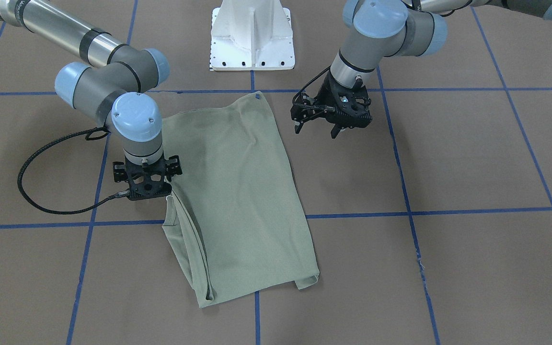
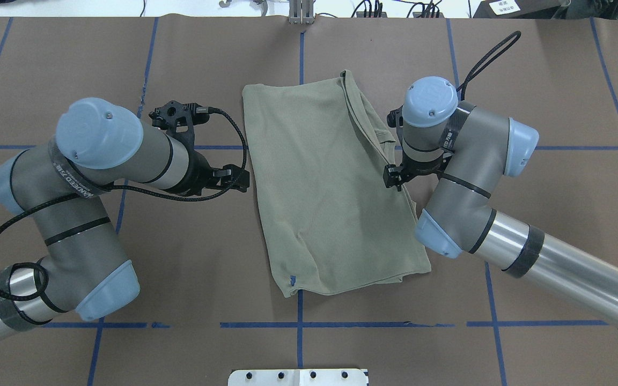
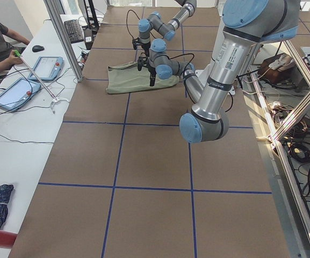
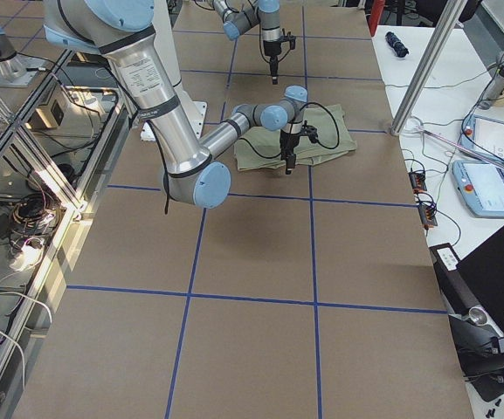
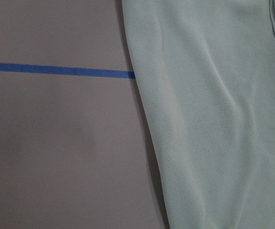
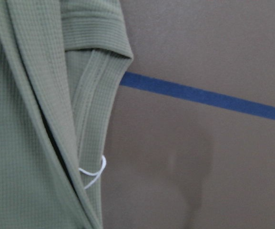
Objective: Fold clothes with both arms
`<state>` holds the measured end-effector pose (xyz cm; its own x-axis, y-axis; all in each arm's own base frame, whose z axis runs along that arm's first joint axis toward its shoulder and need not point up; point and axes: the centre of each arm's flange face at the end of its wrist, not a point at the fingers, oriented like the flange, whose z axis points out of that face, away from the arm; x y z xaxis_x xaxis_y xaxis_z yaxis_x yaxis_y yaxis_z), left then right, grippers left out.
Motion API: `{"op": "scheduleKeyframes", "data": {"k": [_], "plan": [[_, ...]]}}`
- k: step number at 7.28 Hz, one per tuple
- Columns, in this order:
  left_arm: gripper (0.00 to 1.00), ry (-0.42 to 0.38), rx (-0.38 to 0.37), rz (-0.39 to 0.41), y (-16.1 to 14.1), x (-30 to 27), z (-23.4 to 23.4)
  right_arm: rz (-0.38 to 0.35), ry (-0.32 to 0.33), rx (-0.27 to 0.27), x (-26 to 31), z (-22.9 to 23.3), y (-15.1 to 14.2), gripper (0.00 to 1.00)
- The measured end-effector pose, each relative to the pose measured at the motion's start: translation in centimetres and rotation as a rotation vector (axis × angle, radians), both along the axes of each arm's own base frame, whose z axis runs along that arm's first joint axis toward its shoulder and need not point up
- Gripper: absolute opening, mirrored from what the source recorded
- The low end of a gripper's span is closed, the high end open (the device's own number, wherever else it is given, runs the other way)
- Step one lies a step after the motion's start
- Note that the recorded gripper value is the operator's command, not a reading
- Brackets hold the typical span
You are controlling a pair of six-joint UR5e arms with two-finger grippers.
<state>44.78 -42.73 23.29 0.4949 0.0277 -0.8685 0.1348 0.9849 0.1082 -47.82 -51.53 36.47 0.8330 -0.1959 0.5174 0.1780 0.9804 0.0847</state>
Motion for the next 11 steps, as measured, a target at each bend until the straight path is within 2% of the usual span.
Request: {"op": "scheduleKeyframes", "data": {"k": [2,5,7,11], "plan": [[1.0,0.001,0.001,0.001,0.0,0.0,0.0,-0.006,0.009,0.007,1.7,1.1,-1.0,1.0],[1.0,-0.001,0.005,0.002,-0.1,0.0,0.1,0.016,-0.058,0.032,1.2,-5.1,-4.7,1.0],[0.99,-0.004,0.008,0.002,-0.1,-0.1,0.2,0.025,-0.058,0.031,-2.2,-8.3,-8.0,1.0],[1.0,-0.006,0.008,0.001,-0.2,-0.3,0.3,0.037,-0.036,0.056,-4.7,-5.3,-10.9,1.0]]}}
